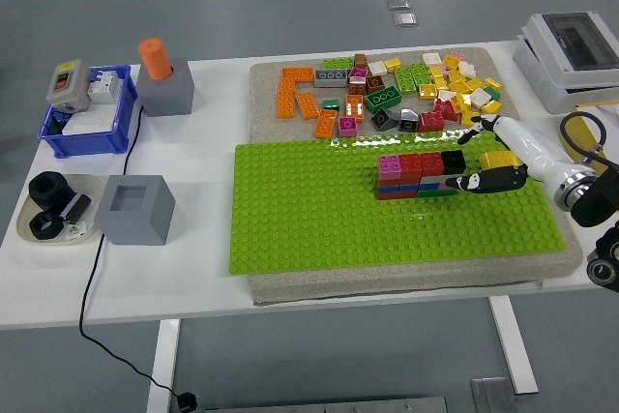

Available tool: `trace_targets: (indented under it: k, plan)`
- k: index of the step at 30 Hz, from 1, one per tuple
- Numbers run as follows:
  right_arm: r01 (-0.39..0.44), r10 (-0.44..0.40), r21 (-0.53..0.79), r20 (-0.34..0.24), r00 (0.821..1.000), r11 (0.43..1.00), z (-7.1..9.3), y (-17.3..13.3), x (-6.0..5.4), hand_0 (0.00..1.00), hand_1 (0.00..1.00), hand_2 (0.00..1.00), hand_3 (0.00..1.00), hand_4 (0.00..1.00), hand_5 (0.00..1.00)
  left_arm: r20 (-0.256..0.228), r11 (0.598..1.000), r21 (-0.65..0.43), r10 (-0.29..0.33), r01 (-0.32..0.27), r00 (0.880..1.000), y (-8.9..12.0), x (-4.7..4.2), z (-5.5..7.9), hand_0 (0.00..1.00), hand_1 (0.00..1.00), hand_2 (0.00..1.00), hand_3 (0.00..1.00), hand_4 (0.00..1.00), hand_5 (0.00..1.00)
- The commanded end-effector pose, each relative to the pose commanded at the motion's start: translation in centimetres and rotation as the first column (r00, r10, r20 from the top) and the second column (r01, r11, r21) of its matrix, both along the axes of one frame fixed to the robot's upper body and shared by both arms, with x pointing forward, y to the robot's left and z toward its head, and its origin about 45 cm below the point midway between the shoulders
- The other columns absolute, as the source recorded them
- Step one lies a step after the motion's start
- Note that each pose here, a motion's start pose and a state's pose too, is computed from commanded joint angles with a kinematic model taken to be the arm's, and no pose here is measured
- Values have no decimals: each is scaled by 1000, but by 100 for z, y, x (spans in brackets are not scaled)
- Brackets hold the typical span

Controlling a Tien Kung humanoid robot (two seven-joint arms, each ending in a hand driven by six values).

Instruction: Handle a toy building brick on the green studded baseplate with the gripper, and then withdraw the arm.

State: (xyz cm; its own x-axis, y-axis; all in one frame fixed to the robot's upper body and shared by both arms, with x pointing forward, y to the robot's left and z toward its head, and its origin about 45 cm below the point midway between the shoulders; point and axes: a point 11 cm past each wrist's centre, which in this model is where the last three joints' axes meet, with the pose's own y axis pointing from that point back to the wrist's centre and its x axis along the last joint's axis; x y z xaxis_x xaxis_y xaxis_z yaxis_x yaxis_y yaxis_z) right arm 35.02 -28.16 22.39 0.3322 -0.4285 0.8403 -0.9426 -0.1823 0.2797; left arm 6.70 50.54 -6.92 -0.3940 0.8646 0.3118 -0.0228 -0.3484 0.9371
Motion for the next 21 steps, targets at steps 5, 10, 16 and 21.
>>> trace_targets:
  k: [5, 10, 16, 21]
  plan:
    - [1, -1, 9, -6, 1000, 1000, -27, 21, 4, 836, 923, 940, 619, 819, 300, 1, 1000, 0, -1, 1, 1000, -2, 6, 0, 760, 706, 666, 745, 768, 539]
    - [3, -2, 19, -17, 1000, 1000, -72, 53, 13, 835, 920, 940, 623, 809, 300, 3, 1000, 0, -2, 2, 1000, -4, 14, 0, 760, 706, 666, 745, 768, 538]
    - [8, -7, 27, -31, 999, 1000, -122, 63, 18, 832, 920, 938, 624, 807, 305, 5, 1000, 0, -3, 3, 1000, -4, 21, 1, 760, 707, 666, 746, 768, 539]
    - [13, -12, 32, -40, 999, 999, -148, 56, 20, 832, 919, 934, 620, 803, 302, 5, 1000, 1, -4, 4, 1000, -3, 22, 2, 760, 707, 666, 749, 771, 543]
